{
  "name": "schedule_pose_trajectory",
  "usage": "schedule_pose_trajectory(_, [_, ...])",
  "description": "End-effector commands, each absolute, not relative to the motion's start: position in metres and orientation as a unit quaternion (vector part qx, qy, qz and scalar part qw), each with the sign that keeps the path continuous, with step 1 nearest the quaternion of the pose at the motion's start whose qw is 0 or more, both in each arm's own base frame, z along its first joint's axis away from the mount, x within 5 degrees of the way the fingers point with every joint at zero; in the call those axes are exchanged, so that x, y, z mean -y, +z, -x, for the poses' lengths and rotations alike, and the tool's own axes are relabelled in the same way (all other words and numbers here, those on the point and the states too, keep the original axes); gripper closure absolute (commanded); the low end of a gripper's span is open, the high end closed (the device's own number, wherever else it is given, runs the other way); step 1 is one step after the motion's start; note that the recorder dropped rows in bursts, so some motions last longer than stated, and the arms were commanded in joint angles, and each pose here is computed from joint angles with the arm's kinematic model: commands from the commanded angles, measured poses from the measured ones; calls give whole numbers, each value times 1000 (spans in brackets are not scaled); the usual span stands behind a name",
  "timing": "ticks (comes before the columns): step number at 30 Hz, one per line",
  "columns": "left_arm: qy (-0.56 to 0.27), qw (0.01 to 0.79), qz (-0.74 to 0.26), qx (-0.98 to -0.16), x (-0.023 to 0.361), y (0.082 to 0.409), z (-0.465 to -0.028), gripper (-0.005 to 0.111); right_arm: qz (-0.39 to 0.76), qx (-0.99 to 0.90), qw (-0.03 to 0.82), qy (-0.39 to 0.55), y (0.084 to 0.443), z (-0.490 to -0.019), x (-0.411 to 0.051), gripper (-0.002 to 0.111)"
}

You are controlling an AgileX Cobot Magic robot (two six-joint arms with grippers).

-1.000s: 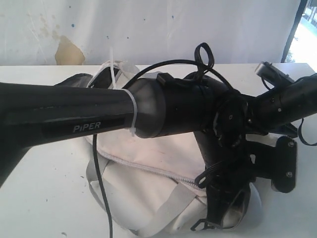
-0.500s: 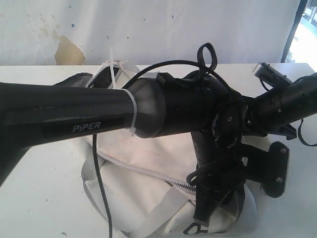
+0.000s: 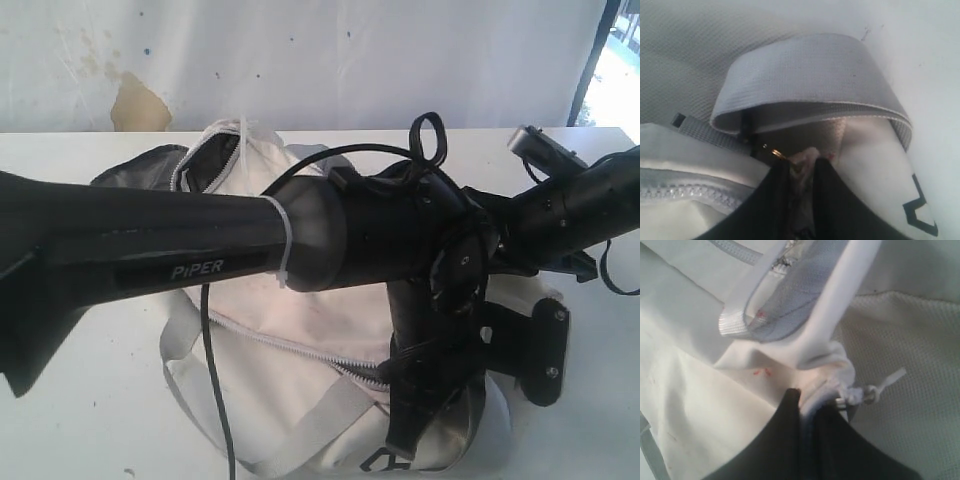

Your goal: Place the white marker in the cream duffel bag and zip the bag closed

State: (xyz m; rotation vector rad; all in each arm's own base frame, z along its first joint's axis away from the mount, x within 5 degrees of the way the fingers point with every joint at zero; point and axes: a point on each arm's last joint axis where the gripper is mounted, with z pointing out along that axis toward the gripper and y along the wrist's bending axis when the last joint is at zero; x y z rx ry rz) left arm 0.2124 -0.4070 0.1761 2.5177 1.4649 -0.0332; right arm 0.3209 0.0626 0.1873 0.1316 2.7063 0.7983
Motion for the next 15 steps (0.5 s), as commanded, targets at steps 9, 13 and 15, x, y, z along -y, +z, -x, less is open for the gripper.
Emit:
schedule_pose_trajectory(9, [16, 96, -839, -536, 397, 189, -213, 107, -25, -950, 174, 258, 189, -320, -60, 108])
schedule_pose_trajectory(13, [5, 127, -811, -571, 394, 215, -211, 107, -31, -949, 191, 248, 190, -323, -58, 108])
schedule_pose_trajectory(15, [-7, 146, -798, -585, 393, 228, -209, 107, -33, -949, 197, 245, 190, -324, -57, 108])
